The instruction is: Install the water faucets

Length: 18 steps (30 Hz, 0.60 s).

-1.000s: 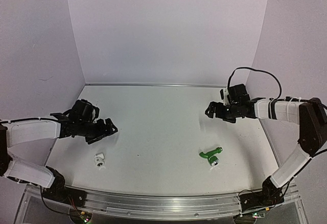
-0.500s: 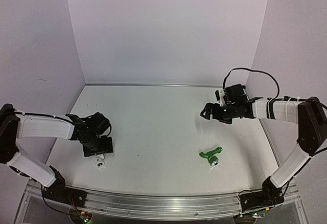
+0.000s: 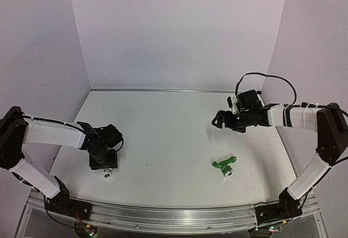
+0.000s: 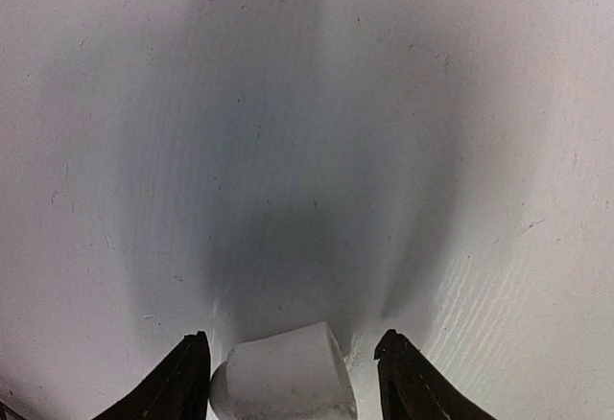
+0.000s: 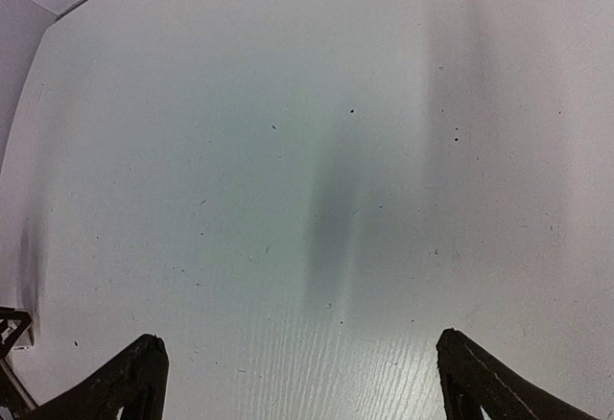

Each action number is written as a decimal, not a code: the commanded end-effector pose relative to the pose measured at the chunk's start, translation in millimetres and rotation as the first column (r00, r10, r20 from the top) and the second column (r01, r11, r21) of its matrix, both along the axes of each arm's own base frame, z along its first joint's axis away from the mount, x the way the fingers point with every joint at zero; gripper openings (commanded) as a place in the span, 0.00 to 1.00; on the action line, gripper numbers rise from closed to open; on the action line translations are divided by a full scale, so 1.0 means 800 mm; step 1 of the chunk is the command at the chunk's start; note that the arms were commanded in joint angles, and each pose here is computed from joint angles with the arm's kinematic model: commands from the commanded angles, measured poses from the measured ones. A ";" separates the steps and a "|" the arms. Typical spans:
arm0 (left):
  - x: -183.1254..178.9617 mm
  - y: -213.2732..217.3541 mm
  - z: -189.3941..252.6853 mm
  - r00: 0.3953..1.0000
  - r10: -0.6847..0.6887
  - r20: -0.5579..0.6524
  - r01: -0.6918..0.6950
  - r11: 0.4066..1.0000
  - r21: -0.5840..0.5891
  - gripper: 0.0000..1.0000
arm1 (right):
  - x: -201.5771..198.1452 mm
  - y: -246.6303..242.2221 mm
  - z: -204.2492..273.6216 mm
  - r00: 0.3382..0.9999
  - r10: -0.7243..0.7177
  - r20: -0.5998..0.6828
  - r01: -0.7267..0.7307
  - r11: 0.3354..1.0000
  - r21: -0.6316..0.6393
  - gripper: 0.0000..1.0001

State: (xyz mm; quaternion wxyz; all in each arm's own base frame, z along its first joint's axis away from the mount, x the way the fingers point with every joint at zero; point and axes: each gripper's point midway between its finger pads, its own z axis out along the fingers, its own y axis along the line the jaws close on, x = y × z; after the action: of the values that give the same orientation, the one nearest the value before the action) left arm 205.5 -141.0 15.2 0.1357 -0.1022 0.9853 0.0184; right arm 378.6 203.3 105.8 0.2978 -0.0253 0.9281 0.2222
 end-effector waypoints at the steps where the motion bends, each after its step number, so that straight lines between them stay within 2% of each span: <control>1: 0.009 -0.011 0.004 1.000 -0.012 0.007 0.012 1.000 0.021 0.52 | 0.002 0.010 0.028 0.999 0.020 0.046 -0.021 1.000 0.022 0.98; 9: 0.022 -0.028 0.021 0.995 -0.063 0.076 0.060 0.997 0.040 0.27 | -0.001 0.018 0.024 0.999 0.030 0.034 -0.031 0.999 0.019 0.98; 14: 0.052 -0.051 0.046 0.981 -0.106 0.163 0.100 0.994 0.046 0.20 | -0.004 0.030 0.023 0.998 0.057 0.027 -0.058 0.998 0.027 0.98; 18: 0.088 -0.096 0.075 0.955 -0.135 0.264 0.152 0.987 -0.044 0.17 | -0.013 0.054 0.023 0.993 0.116 0.028 -0.118 0.992 0.043 0.98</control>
State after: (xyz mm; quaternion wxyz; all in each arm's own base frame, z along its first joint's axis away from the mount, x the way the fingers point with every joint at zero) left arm 236.5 -180.5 40.4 0.1919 -0.0521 0.9799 0.0156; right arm 367.5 221.2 106.0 0.2875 -0.0470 0.9279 0.2328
